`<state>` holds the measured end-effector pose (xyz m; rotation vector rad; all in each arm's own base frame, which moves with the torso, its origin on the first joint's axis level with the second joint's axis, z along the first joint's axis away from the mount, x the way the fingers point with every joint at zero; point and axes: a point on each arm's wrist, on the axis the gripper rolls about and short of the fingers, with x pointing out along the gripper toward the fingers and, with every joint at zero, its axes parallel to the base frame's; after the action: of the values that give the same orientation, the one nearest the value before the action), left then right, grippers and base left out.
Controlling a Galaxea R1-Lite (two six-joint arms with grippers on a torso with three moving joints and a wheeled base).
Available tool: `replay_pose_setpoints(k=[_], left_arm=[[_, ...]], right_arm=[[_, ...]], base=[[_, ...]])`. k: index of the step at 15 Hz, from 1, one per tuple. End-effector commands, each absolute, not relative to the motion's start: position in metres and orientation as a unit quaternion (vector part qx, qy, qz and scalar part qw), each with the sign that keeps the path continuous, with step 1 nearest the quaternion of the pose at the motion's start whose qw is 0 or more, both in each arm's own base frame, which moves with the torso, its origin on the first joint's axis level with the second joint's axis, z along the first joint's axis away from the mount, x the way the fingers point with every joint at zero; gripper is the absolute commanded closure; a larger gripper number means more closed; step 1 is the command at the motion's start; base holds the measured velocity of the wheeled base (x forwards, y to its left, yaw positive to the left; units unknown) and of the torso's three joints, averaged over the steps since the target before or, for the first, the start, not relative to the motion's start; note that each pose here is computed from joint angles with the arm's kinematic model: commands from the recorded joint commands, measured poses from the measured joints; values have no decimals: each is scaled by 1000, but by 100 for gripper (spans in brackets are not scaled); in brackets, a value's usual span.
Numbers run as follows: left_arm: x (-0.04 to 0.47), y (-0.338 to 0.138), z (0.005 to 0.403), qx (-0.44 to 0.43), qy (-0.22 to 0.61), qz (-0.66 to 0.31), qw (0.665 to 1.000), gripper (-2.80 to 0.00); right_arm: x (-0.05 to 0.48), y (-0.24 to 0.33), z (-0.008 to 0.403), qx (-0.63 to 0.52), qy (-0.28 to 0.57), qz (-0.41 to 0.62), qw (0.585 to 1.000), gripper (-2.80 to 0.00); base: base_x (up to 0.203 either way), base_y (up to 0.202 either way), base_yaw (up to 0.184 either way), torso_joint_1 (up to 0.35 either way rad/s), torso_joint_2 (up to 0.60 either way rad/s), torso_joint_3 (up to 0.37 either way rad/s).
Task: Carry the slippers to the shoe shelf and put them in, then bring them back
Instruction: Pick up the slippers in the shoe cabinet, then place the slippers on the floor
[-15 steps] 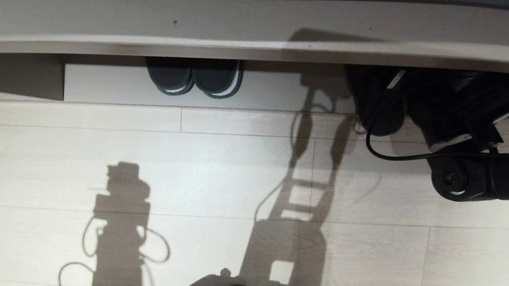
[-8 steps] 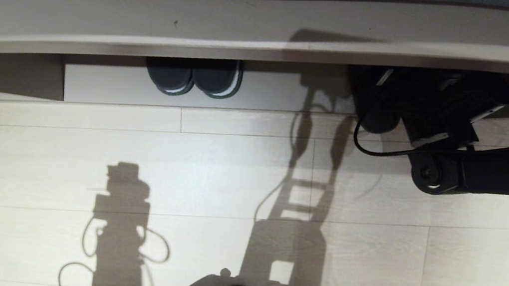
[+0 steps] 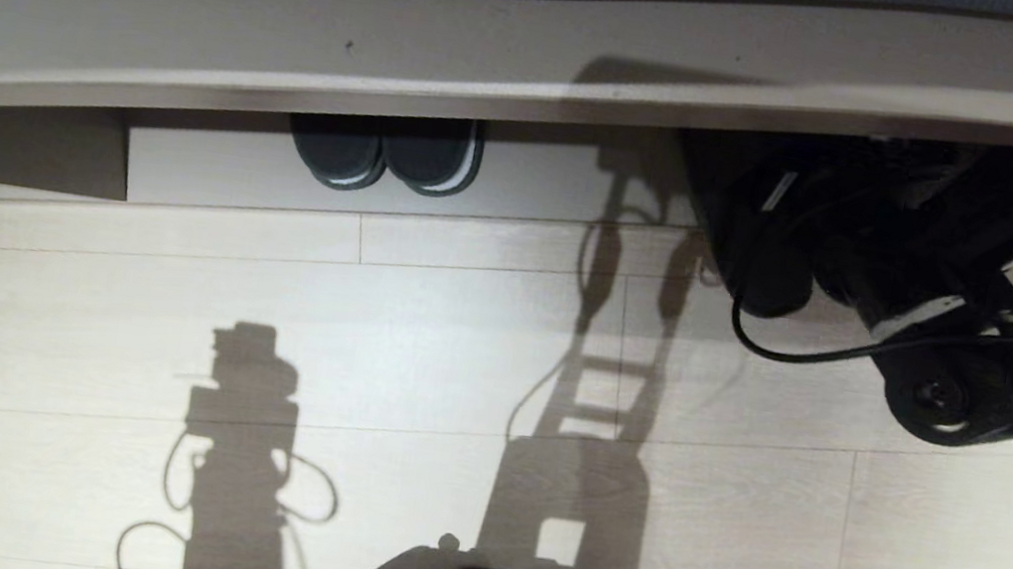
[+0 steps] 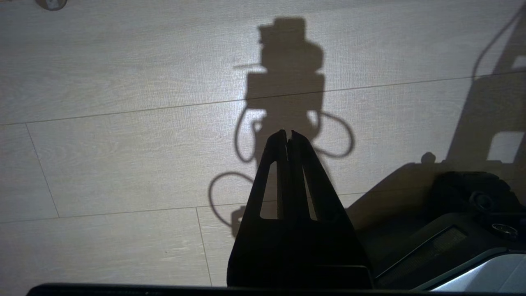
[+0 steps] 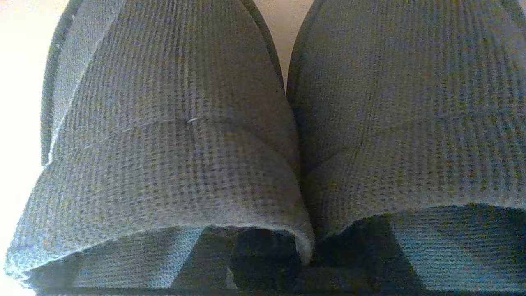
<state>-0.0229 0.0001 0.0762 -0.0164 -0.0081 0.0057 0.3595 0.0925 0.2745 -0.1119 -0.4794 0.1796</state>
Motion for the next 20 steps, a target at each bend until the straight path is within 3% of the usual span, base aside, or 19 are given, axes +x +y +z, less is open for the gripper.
replay_pose_setpoints(k=[1, 7, 13, 20], left_arm=[[-23, 0, 76, -8, -4, 3, 1000, 0], [-23, 0, 76, -8, -5, 3, 1000, 0], [-23, 0, 76, -8, -5, 3, 1000, 0], [-23, 0, 76, -6, -4, 4, 1000, 0]], right_arm=[[314, 85, 292, -53, -239, 95, 965, 0], [183, 54, 269, -66, -137, 118, 981, 0], [64, 17, 240, -42, -121, 110, 986, 0], [3, 0, 167, -26, -114, 40, 992, 0]], base=[[0, 0, 0, 0, 0, 0], [0, 0, 0, 0, 0, 0], [0, 0, 0, 0, 0, 0], [0, 0, 0, 0, 0, 0]])
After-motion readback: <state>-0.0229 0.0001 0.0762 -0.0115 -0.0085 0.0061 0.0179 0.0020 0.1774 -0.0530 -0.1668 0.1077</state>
